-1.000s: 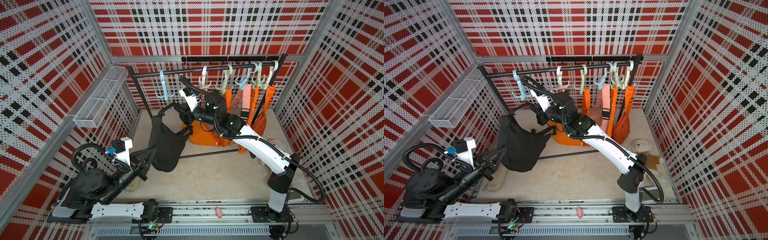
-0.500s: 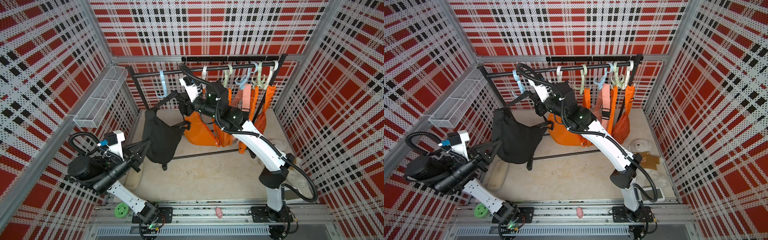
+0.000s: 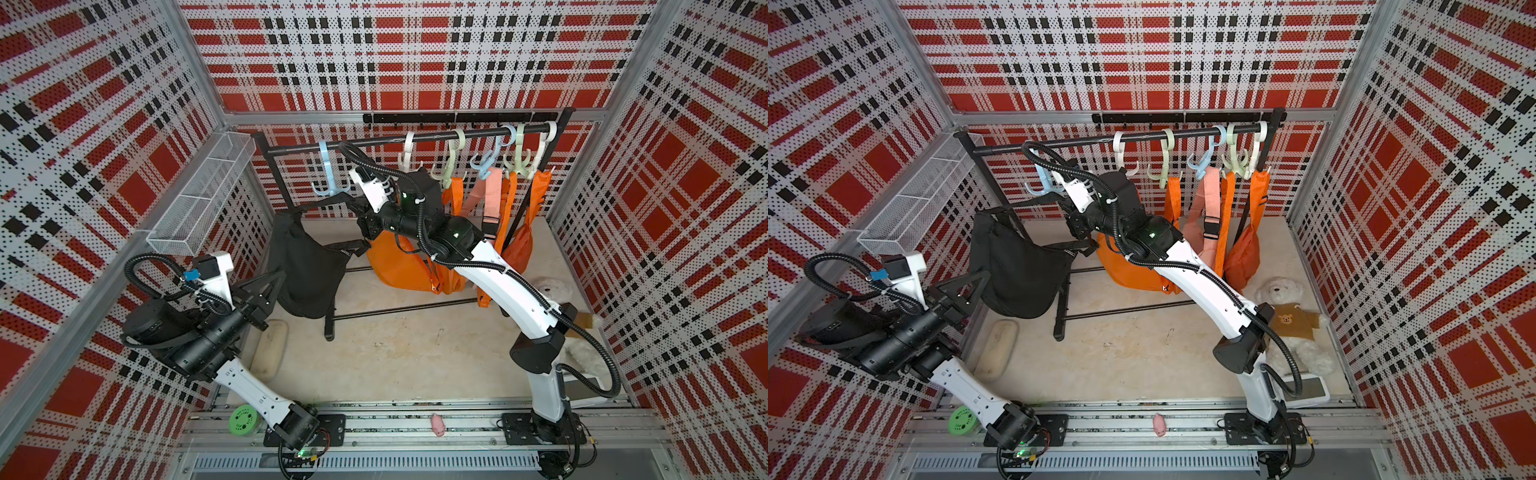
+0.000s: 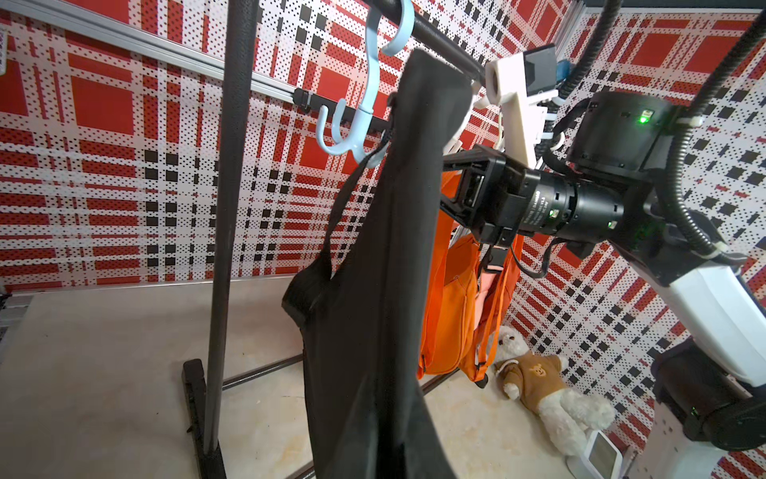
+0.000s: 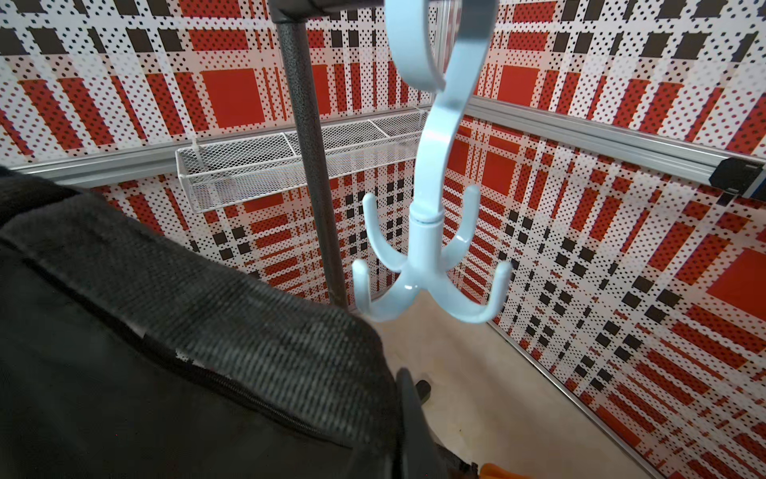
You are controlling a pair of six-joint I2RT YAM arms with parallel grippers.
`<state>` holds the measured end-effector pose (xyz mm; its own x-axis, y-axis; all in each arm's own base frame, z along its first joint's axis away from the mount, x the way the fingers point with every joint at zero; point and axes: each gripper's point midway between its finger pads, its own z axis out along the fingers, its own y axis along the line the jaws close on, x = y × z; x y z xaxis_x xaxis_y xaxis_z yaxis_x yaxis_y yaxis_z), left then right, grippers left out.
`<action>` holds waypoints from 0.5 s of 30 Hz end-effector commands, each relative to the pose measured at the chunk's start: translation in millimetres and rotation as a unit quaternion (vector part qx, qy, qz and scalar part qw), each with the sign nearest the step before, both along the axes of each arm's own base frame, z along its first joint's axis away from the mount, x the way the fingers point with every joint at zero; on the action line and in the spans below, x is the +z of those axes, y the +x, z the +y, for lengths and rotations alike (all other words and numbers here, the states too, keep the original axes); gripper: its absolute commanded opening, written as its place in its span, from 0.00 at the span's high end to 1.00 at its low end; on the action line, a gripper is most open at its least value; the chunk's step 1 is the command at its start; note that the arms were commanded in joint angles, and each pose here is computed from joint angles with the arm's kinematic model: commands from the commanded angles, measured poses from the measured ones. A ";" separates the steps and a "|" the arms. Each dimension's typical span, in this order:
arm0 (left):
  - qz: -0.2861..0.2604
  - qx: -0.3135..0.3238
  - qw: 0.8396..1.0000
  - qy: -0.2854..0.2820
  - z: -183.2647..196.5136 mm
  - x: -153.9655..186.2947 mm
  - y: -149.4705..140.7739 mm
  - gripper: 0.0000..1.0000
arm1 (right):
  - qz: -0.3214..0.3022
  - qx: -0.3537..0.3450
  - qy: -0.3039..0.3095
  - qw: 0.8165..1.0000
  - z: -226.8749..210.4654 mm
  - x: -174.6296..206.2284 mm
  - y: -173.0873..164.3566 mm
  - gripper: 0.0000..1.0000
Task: Hang the bag on a hook
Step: Hang the bag on the hook.
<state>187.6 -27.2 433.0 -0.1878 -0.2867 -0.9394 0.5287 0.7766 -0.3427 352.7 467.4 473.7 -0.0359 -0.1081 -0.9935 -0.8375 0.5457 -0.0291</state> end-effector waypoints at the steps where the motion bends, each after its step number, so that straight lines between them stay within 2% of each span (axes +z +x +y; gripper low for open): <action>1: 0.021 0.059 0.998 0.019 20.1 -6.4 15.7 1.00 | -0.020 -0.009 0.005 1.000 2.6 5.3 9.4 1.00; 13: 0.021 0.052 0.998 0.027 23.2 4.5 23.8 1.00 | -0.024 -0.024 0.010 0.999 -4.8 7.8 22.6 1.00; 15: 0.017 0.053 0.998 0.030 23.0 8.7 23.7 1.00 | -0.030 -0.025 0.022 0.999 -8.0 18.3 22.8 1.00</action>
<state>199.5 -23.6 446.8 -0.2201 -0.2825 -0.9337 0.5843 0.7283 -0.3581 368.3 464.5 471.8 -0.0340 -0.1066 -0.9937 -0.8196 0.5719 -0.0333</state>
